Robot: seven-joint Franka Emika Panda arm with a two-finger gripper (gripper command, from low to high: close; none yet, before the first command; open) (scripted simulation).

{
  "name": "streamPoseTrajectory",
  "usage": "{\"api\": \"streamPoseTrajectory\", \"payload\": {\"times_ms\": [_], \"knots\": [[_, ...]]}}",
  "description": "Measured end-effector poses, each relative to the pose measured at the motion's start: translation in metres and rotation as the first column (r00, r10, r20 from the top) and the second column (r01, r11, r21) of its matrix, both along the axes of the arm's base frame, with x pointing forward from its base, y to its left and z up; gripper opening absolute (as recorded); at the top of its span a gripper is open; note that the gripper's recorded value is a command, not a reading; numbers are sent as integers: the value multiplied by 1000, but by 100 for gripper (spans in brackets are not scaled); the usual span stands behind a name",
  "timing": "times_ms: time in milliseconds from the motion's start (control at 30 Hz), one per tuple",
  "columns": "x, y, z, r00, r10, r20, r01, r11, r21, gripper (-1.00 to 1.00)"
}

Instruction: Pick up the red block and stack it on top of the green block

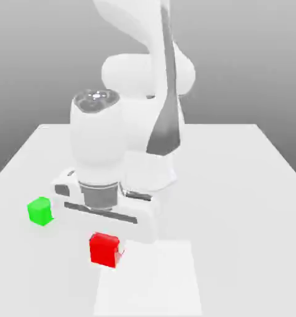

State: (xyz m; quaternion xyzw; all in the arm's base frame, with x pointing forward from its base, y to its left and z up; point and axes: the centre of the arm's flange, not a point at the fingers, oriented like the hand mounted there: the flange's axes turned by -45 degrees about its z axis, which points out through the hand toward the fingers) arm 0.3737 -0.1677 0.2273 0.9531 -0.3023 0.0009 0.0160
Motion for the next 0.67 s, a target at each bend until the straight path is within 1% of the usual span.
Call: {"api": "streamPoseTrajectory", "payload": {"times_ms": [67,167,300,367,533,567,667], "knots": [[-36,-40,7,986,-168,1,168,986,-6,-100],[-85,-73,15,931,-365,6,365,931,-2,-100],[-160,-109,18,782,-623,9,623,782,25,-100],[-169,-113,7,754,-657,10,656,754,34,-100],[-173,-114,-33,745,-667,10,667,745,36,-100],[-173,-113,-42,745,-667,10,667,744,34,100],[-172,-112,-42,748,-663,10,663,748,34,100]]}}
